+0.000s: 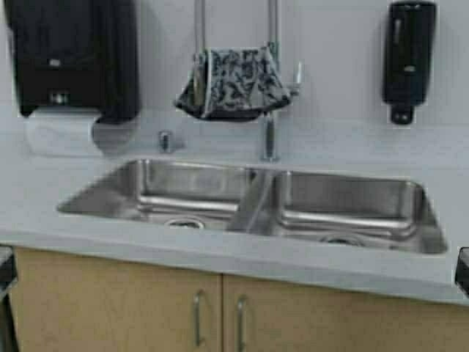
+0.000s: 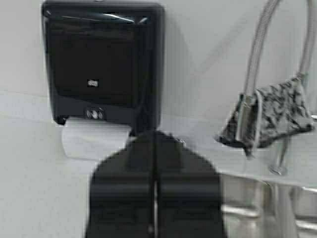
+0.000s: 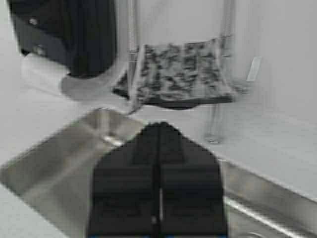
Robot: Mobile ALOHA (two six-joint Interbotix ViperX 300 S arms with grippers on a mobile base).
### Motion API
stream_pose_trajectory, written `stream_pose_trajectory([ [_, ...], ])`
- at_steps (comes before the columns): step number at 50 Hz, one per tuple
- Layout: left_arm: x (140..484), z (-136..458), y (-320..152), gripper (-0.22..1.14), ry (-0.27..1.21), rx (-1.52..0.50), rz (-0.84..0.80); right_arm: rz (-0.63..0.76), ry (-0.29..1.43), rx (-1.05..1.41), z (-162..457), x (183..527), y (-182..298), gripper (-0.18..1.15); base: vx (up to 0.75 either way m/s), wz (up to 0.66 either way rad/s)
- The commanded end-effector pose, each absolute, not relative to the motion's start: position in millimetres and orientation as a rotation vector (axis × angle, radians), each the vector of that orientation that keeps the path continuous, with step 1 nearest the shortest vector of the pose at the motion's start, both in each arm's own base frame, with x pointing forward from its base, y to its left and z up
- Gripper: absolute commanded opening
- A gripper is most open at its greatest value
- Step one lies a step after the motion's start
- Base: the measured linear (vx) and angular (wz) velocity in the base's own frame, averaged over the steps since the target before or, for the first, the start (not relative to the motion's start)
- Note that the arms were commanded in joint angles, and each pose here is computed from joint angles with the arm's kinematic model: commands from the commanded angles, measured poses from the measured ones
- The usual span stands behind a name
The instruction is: Get the cloth and wipe up the spill under the wine glass
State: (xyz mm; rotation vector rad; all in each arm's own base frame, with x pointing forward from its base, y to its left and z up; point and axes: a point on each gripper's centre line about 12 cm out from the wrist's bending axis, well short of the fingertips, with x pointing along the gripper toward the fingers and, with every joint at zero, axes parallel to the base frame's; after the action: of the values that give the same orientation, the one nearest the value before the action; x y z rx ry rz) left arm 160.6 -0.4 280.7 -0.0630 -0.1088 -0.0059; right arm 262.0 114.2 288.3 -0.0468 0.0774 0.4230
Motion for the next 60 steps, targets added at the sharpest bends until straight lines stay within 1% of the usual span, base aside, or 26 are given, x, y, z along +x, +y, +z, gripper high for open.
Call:
stream_pose_trajectory([
  [1,160,283,-1,0.02,-0.116,-0.065,-0.008,0.488,0.072,-0.049,275,281,143,0.06,0.27,0.12],
  [10,158,285,-1,0.02,-0.130,-0.068,-0.008,0.533,0.103,-0.052,230,300,167,0.09,0.25,0.10],
  [15,157,286,-1,0.02,-0.135,-0.066,-0.008,0.540,0.122,-0.053,206,308,174,0.18,0.23,0.08],
  [27,152,285,0,0.02,-0.152,-0.064,-0.007,0.546,0.161,-0.054,158,322,182,0.59,0.21,0.07],
  [29,152,285,-1,0.02,-0.153,-0.068,-0.009,0.548,0.168,-0.055,151,323,184,0.69,0.20,0.06],
  [34,151,285,-1,0.02,-0.156,-0.065,-0.009,0.549,0.172,-0.052,138,329,187,0.89,0.19,0.06],
  [39,151,285,0,0.02,-0.156,-0.066,-0.009,0.552,0.162,-0.043,128,335,191,1.02,0.17,0.05],
  [49,151,284,0,0.02,-0.152,-0.066,-0.007,0.549,0.160,0.036,115,346,198,1.03,0.15,0.04],
  [60,151,284,0,0.02,-0.150,-0.066,-0.007,0.547,0.177,0.046,100,360,205,1.03,0.12,0.03],
])
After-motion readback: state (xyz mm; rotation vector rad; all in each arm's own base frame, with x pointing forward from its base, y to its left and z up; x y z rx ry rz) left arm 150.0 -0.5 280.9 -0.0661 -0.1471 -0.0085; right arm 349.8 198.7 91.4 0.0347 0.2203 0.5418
